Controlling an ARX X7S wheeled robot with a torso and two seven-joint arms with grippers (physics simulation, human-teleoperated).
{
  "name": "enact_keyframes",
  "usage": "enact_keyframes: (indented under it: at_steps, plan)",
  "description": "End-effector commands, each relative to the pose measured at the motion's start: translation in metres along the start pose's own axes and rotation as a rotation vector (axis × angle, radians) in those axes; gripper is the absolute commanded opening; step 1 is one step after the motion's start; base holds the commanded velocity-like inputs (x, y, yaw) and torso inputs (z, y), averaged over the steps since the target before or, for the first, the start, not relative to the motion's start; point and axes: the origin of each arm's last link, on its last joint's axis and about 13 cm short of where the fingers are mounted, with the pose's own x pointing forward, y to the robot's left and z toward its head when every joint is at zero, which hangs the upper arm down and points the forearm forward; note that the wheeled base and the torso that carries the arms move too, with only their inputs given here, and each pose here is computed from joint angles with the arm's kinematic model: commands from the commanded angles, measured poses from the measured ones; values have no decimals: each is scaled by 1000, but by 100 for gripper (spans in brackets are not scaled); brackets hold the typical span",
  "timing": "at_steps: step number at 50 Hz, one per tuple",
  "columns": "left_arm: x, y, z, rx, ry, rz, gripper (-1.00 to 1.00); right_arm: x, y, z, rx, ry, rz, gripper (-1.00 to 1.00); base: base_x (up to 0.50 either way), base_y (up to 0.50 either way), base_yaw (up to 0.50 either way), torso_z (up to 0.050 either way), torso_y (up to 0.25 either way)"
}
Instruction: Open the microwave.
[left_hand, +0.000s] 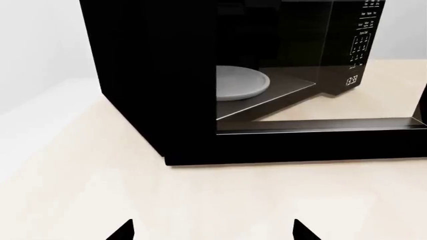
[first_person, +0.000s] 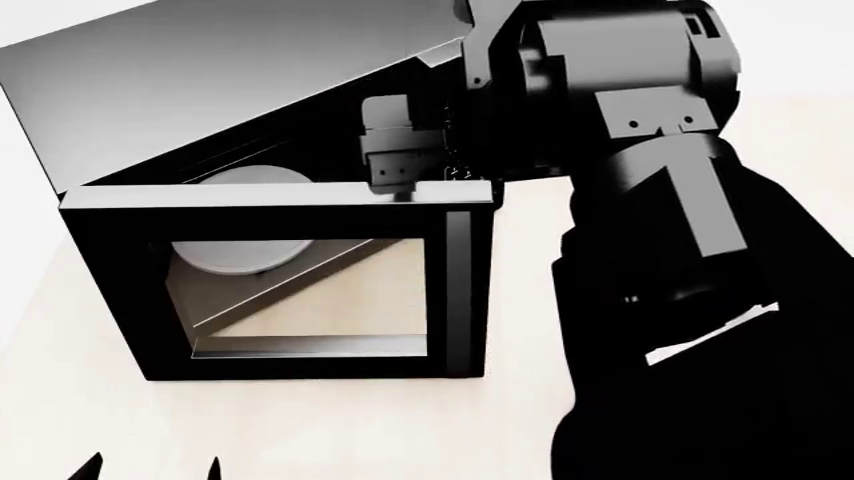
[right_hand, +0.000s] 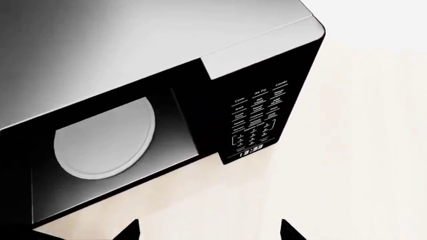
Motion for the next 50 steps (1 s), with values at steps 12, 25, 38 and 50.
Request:
enact_keyframes:
  at_steps: [12, 25, 38, 50]
  plan:
    - [0, 0, 0, 3, -1, -1, 100, 7, 0, -8, 26, 27, 28, 100, 0, 0, 0, 0, 0]
    - [-1, 0, 0, 3, -1, -1, 100, 11, -1, -13, 34, 40, 31, 100, 0, 0, 0, 0, 0]
    - [0, 0, 0, 2, 0, 1, 100, 16, 2, -20, 43, 59, 61, 100, 0, 0, 0, 0, 0]
    - [-1, 0, 0, 2, -1, 0, 100, 12, 7, -23, 38, 64, 98, 100, 0, 0, 0, 0, -2]
